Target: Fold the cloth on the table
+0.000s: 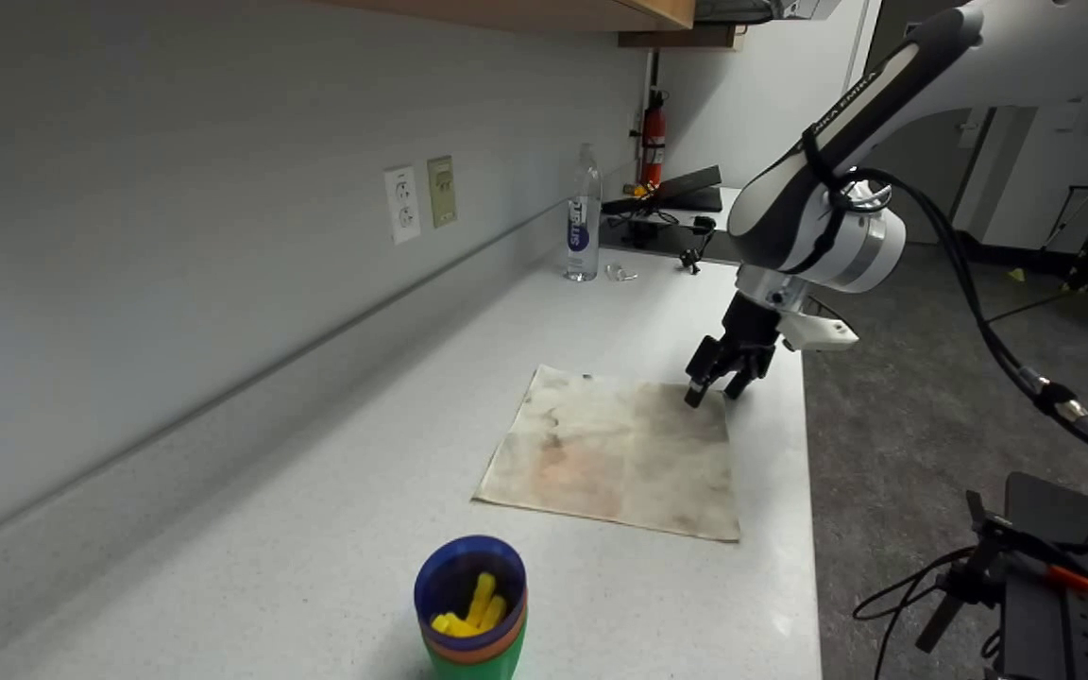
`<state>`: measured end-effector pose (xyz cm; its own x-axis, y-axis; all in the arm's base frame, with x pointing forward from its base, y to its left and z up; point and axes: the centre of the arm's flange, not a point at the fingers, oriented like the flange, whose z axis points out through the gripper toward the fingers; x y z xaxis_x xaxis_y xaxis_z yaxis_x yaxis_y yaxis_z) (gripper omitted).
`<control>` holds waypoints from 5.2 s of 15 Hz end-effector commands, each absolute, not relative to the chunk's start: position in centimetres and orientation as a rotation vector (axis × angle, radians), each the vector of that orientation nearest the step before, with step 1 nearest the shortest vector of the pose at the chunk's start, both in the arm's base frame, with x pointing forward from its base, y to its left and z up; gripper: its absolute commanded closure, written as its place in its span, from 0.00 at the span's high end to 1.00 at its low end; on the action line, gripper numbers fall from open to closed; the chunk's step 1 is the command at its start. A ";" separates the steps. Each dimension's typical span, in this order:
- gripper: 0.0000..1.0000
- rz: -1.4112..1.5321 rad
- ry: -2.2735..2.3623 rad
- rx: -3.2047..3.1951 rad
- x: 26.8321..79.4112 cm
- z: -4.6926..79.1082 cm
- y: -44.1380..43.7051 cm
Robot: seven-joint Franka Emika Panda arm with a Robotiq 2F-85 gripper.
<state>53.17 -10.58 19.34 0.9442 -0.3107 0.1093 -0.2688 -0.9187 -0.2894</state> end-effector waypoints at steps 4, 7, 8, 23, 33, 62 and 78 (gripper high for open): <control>0.74 -0.235 0.335 -2.811 56.0 18.4 -9.4; 0.60 -0.222 0.298 -2.825 56.3 18.1 -8.9; 0.53 -0.217 0.283 -2.837 56.4 18.0 -8.8; 0.02 -0.195 -0.020 -3.202 56.6 23.5 -5.5; 0.02 -0.326 -0.288 -3.098 56.9 26.1 2.2; 0.02 -0.544 -0.959 -2.970 60.9 22.5 15.3; 1.00 -0.293 -0.861 -3.020 58.2 25.0 16.4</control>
